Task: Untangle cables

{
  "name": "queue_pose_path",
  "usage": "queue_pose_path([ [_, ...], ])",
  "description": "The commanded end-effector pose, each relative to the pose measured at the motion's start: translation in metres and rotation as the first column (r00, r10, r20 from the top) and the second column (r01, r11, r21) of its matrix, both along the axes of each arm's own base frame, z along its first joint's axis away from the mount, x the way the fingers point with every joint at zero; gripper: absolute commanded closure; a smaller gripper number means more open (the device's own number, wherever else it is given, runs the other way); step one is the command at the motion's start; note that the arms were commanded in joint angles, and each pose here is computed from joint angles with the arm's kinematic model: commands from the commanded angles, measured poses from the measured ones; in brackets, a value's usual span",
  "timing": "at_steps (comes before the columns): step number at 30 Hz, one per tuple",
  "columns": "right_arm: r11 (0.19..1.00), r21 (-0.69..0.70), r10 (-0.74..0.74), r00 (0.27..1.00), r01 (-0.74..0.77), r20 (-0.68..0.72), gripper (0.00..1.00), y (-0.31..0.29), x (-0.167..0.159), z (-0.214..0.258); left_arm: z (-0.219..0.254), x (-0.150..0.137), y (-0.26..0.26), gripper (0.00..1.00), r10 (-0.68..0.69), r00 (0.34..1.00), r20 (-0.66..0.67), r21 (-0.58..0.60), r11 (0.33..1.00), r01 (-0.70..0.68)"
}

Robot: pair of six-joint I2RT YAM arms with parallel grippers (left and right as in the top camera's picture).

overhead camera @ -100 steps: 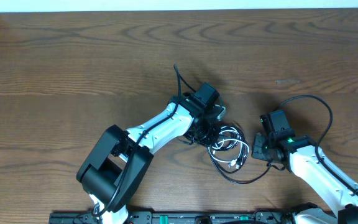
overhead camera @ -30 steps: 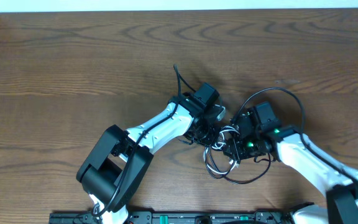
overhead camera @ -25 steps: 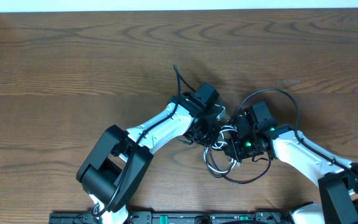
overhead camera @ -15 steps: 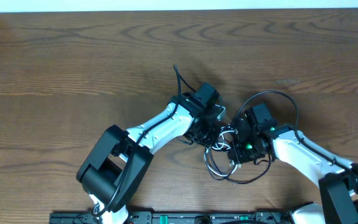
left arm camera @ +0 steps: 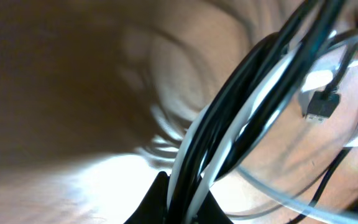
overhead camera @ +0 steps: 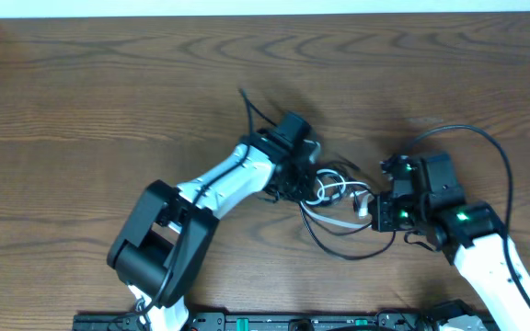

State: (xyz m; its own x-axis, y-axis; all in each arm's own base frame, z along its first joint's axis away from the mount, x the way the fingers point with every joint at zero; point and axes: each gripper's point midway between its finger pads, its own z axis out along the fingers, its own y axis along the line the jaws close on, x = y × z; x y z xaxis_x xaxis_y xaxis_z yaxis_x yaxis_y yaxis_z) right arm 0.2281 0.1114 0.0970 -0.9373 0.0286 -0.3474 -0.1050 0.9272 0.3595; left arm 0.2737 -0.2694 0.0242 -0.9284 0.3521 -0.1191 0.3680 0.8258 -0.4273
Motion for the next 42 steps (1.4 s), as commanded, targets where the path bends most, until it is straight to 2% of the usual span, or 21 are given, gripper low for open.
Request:
queue_pose_path([
  [1,0.994,-0.043,-0.096,0.995,0.098,0.039,0.99,-0.016,0.006,0.009,0.022,0.02,0.004,0.93,0.061,0.998,0.023,-0.086,0.995,-0.059],
  [4,0.996,-0.022,-0.092,0.996,0.092,-0.011,0.94,-0.012,-0.003,0.006,0.045,0.029,-0.006,0.93,0.059,0.998,0.036,-0.217,0.975,-0.05],
  [5,0.996,-0.018,-0.088,0.996,0.087,-0.029,0.91,-0.011,-0.007,0.005,0.051,0.03,-0.009,0.93,0.055,0.998,0.045,-0.245,0.969,-0.042],
  [6,0.996,-0.017,-0.084,0.995,0.083,-0.052,0.83,-0.01,-0.01,0.002,0.058,0.032,-0.012,0.93,0.05,0.997,0.059,-0.269,0.963,-0.032],
  [13,0.994,-0.057,-0.094,0.992,0.089,-0.082,0.67,-0.016,-0.013,-0.006,0.077,0.034,-0.014,0.93,0.049,0.994,0.102,-0.3,0.954,-0.017],
  [18,0.992,-0.068,-0.105,0.994,0.102,-0.037,0.55,-0.018,-0.003,-0.004,0.077,0.019,-0.018,0.93,0.02,0.999,0.049,-0.312,0.95,-0.004],
  [20,0.994,-0.052,-0.101,0.995,0.101,-0.008,0.54,-0.015,0.004,0.0,0.084,0.007,-0.027,0.93,-0.043,0.998,0.034,-0.365,0.929,0.053],
  [25,0.994,-0.026,-0.101,0.993,0.103,0.055,0.54,-0.011,0.018,0.007,0.112,-0.028,-0.051,0.93,-0.233,0.972,0.039,-0.546,0.81,0.216],
  [28,0.994,-0.028,-0.1,0.992,0.103,0.079,0.49,-0.011,0.022,0.01,0.122,-0.042,-0.059,0.93,-0.294,0.955,0.044,-0.598,0.758,0.261],
  [34,0.996,-0.063,-0.057,0.994,0.063,0.091,0.45,-0.012,0.028,0.003,0.122,-0.055,-0.068,0.93,-0.331,0.942,0.044,-0.599,0.746,0.29],
  [42,0.995,-0.078,-0.055,0.998,0.058,0.038,0.47,-0.007,0.043,-0.024,0.12,-0.065,-0.07,0.93,-0.362,0.931,0.044,-0.593,0.741,0.316],
])
